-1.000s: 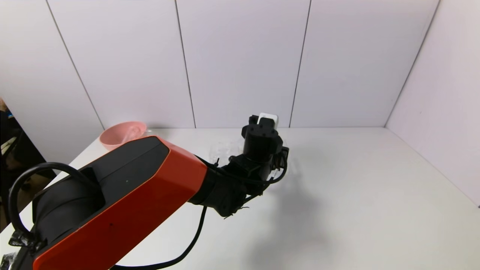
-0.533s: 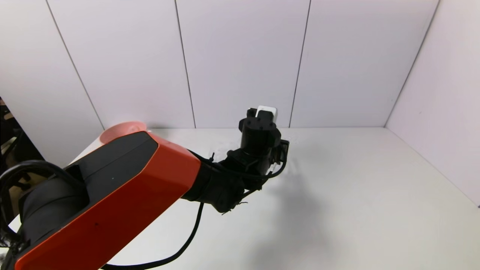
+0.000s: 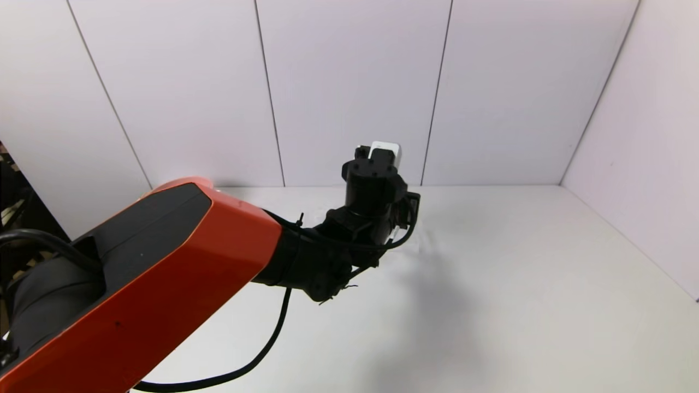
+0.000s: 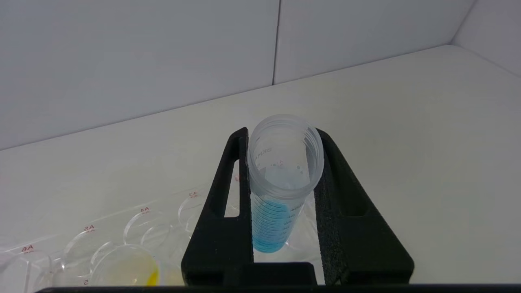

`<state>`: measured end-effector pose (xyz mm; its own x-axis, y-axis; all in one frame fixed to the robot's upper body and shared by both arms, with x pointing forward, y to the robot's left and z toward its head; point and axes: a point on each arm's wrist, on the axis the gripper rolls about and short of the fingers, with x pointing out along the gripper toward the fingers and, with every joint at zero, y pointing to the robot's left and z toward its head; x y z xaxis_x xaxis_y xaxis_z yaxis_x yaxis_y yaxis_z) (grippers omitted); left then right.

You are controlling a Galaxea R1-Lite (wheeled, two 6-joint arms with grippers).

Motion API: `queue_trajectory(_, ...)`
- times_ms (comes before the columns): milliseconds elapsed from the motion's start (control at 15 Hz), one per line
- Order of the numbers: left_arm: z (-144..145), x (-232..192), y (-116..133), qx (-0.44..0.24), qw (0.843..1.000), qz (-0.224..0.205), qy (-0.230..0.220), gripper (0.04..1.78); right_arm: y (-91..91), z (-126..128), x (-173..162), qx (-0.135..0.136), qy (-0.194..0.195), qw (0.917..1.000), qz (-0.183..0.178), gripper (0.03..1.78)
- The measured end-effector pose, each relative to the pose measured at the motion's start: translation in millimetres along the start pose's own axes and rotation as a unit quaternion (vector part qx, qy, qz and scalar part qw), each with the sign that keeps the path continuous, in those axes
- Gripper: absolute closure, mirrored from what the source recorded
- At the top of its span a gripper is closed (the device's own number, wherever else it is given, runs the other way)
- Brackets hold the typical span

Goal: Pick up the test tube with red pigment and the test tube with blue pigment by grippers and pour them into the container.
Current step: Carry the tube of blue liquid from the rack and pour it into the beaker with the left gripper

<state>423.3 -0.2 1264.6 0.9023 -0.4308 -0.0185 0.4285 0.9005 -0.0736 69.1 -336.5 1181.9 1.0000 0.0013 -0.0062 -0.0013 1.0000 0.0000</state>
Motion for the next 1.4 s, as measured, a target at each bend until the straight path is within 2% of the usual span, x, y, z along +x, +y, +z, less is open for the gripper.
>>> queue_trajectory(733, 44, -18, 4, 0.000, 0.999, -0.002, -0.039, 1.37, 0.0, 0, 0, 0.000, 0.000, 1.0000, 0.000, 0.04)
queue_trajectory(1400, 98, -43, 36, 0.013, 0.996, 0.028, -0.081, 1.37, 0.0, 0, 0, 0.000, 0.000, 1.0000, 0.000, 0.04)
